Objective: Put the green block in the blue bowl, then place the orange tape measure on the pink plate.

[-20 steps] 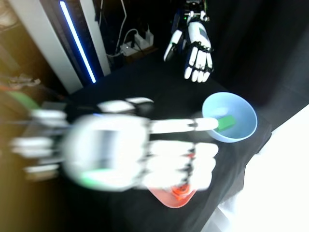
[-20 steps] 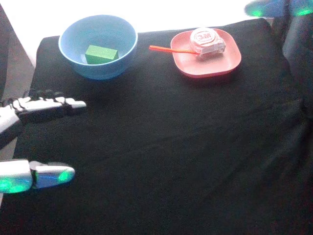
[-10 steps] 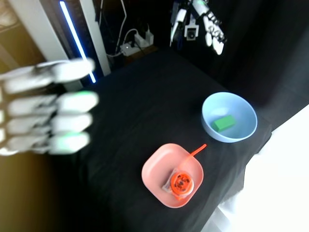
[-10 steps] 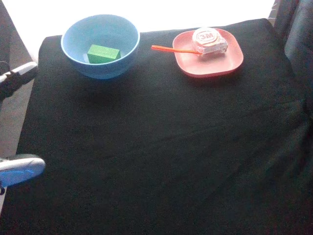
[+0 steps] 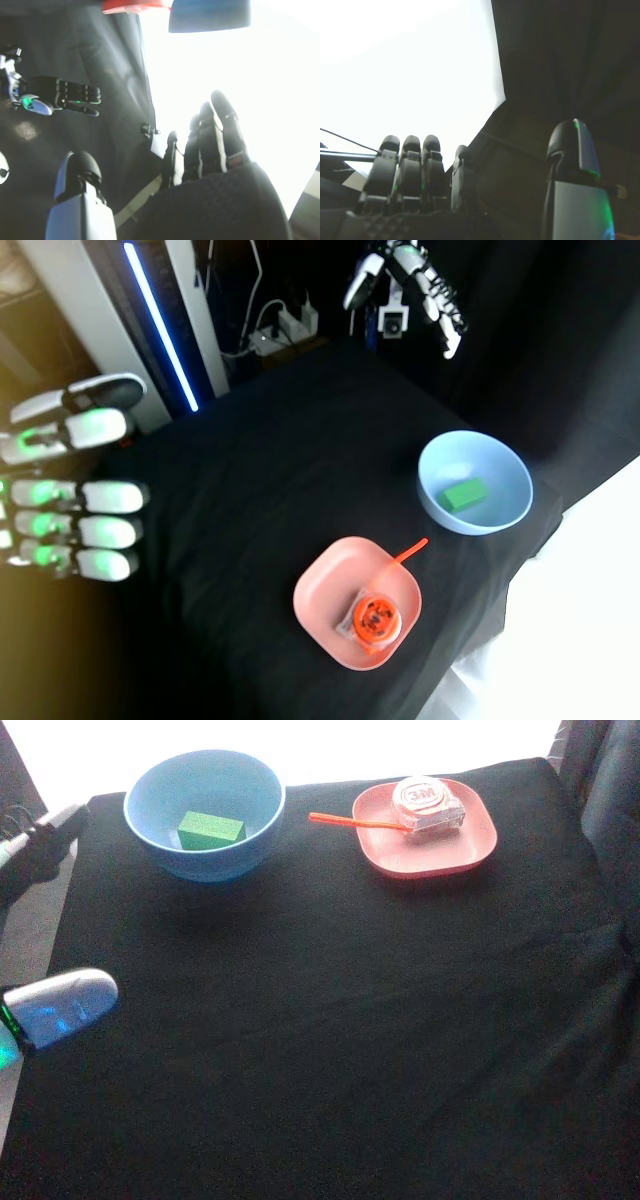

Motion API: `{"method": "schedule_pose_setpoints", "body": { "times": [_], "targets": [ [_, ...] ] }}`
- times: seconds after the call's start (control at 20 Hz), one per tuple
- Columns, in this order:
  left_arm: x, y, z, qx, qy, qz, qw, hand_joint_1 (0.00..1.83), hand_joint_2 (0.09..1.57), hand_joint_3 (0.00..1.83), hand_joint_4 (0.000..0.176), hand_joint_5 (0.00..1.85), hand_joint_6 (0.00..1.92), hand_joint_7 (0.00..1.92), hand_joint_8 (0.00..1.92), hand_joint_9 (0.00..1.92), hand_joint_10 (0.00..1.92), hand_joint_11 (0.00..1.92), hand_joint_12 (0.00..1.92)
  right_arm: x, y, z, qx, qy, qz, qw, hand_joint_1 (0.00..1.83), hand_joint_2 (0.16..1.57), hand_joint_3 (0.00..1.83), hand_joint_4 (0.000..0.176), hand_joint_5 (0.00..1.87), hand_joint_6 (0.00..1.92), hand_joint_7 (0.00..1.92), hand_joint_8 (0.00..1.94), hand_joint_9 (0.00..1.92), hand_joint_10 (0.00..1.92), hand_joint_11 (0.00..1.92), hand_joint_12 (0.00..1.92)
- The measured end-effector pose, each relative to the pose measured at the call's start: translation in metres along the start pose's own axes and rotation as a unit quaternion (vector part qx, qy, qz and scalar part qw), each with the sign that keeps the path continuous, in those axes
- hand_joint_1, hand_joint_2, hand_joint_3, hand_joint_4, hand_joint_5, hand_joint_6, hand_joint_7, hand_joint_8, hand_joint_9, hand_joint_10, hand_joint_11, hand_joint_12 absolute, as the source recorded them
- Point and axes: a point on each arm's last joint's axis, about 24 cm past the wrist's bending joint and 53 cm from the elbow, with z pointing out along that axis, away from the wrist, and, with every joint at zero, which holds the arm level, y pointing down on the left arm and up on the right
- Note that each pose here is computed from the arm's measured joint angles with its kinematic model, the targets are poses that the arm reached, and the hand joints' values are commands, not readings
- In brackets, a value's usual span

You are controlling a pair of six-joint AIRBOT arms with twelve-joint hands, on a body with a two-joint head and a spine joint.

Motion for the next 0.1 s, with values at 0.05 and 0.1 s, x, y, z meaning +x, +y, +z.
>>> {"method": "schedule_pose_setpoints", "body": {
  "times": [0.05,0.1],
  "targets": [
    [-0.0002,-0.0002,0.0003,0.0,-0.001,0.0,1.0,0.28,1.02,0.0,0.102,0.03,0.0,0.1,0.0,0.16,0.0,0.0,0.74,-0.001,-0.0003,0.0,0.0,-0.002,0.0,1.0,0.78,0.81,0.0,0.176,0.13,0.01,0.15,0.01,0.02,0.0,0.0,0.0],
    [-0.0008,-0.0006,0.0008,0.001,-0.002,0.0,1.0,0.29,1.02,0.0,0.104,0.05,0.01,0.11,0.01,0.16,0.0,0.0,0.74,-0.0018,-0.0012,0.0,0.0,-0.004,0.0,1.0,0.79,0.82,0.01,0.176,0.13,0.01,0.15,0.01,0.02,0.0,0.0,0.0]
  ]
}}
